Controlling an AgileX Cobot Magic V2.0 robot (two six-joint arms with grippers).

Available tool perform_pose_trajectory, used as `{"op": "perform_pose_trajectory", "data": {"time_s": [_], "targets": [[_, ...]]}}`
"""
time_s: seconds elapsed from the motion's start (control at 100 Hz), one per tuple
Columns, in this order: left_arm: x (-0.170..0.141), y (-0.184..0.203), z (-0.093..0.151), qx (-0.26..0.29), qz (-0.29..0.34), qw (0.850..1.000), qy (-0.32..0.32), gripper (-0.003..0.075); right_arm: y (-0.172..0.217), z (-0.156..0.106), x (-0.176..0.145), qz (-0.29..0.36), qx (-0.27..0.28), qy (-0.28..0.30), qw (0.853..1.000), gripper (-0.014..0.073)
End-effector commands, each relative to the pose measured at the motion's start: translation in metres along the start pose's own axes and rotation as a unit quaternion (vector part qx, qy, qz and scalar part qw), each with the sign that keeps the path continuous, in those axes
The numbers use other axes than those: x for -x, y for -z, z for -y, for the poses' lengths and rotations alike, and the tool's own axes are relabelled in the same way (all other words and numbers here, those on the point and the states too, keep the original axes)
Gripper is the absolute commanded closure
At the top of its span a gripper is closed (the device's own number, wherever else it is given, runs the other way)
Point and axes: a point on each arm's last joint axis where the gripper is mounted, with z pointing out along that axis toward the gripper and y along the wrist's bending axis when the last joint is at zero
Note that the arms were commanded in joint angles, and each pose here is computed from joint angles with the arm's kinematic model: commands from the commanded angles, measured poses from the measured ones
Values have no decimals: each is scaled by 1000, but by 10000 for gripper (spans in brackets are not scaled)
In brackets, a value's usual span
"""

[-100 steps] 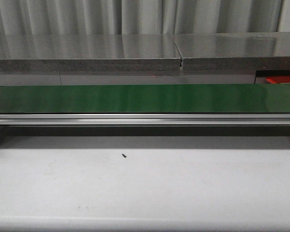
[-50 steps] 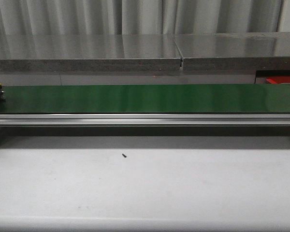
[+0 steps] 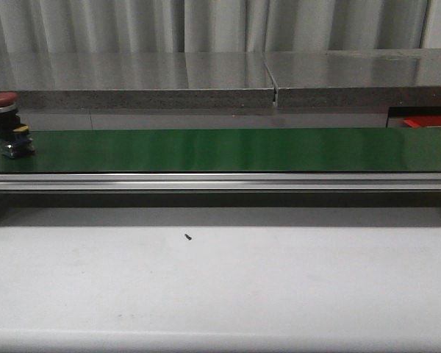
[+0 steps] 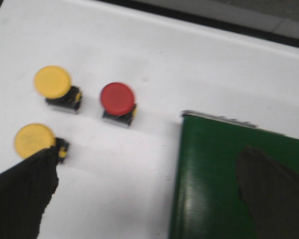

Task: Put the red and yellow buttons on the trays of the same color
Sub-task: 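Place the red-capped button on the belt start and open the left gripper, then grasp a yellow-capped button with the left gripper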

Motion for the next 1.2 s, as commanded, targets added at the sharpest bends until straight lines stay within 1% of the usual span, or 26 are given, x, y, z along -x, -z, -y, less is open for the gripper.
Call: {"op": "perform_pose_trajectory", "data": {"time_s": [0.0,0.15,0.29,0.45,0.66,0.95,1.0,1.07,1.14,1.19], "targets": [[11,13,-18,17,38,999,25,29,6,1,11,42,-10,5,999,663],[0,-11,-55,40,19,997,58,29,6,1,11,42,-10,5,999,663],[-5,-27,-73,56,18,996,68,29,6,1,11,42,-10,5,999,663],[-8,-50,-81,62,6,996,64,29,6,1,11,42,-10,5,999,663],[-3,-74,-91,62,3,996,64,29,6,1,11,42,-10,5,999,663],[8,-89,-96,60,13,996,61,32,6,1,11,42,-10,5,999,663],[7,-92,-97,60,13,996,62,49,6,1,11,42,-10,5,999,663],[6,-97,-98,57,7,996,64,96,6,1,11,42,-10,5,999,663],[5,-101,-98,51,0,996,68,174,6,1,11,42,-10,5,999,663],[4,-104,-98,47,-5,996,71,254,6,1,11,42,-10,5,999,663]]}}
